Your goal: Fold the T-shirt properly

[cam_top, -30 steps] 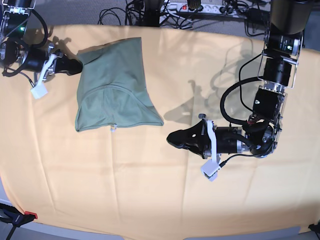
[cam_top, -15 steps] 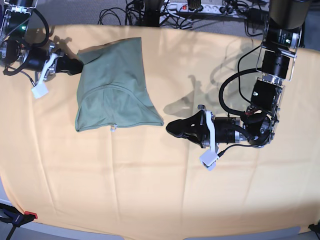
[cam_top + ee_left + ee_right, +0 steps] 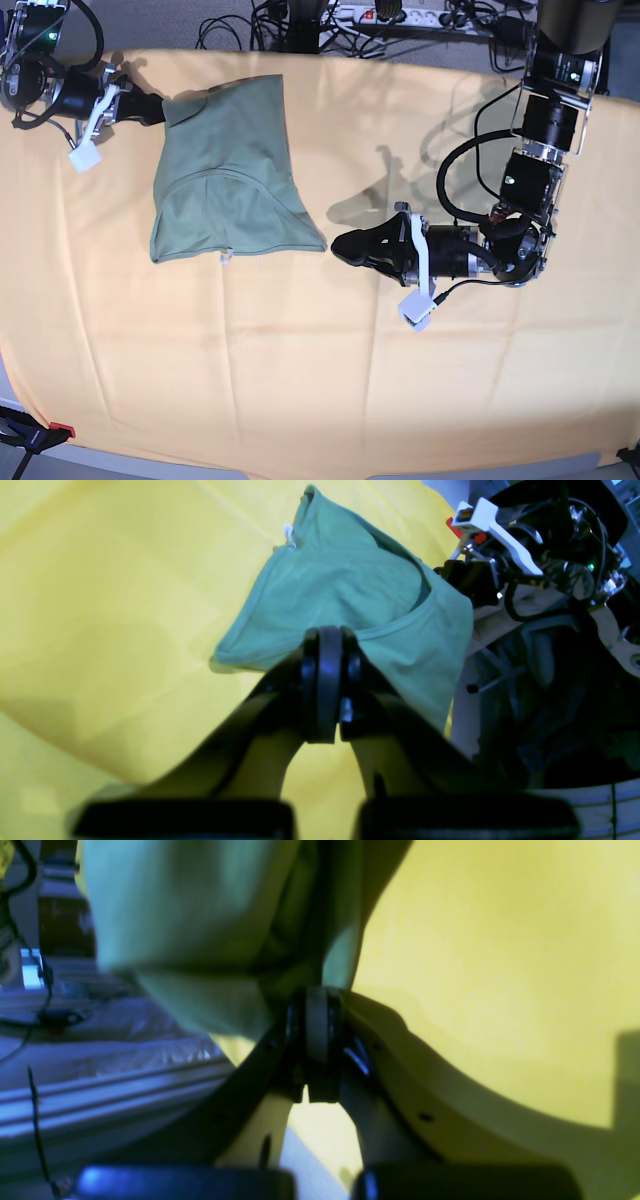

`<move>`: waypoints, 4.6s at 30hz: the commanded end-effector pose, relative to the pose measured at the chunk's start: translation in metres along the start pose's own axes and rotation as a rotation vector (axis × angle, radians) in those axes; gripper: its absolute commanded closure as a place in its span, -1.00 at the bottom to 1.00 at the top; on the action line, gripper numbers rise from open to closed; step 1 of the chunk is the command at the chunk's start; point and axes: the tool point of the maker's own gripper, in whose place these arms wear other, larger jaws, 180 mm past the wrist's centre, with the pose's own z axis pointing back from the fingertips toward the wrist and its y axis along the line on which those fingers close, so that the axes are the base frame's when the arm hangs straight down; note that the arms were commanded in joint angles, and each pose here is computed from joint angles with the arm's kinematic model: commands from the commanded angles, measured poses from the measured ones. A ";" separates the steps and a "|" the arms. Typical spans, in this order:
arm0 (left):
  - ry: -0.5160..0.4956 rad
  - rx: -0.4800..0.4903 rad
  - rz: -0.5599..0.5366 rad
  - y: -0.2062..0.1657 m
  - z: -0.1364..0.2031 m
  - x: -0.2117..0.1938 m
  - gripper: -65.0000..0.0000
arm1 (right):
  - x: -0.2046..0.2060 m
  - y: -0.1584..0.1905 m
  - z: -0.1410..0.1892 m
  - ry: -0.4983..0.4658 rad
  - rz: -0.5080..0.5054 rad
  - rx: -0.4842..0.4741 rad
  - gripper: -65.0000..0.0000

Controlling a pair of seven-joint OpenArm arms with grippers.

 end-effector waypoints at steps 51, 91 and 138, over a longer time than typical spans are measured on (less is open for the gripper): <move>0.219 0.352 -0.095 -0.097 0.171 -0.072 1.00 | -0.014 0.023 0.200 -0.081 0.170 -0.639 1.00; 0.653 -0.140 0.652 -0.328 0.158 -0.263 1.00 | -0.216 0.095 0.147 0.310 -0.391 -0.308 1.00; 0.341 0.960 0.602 -0.020 0.071 -0.472 1.00 | -0.245 -0.117 -0.110 0.288 0.192 -0.593 1.00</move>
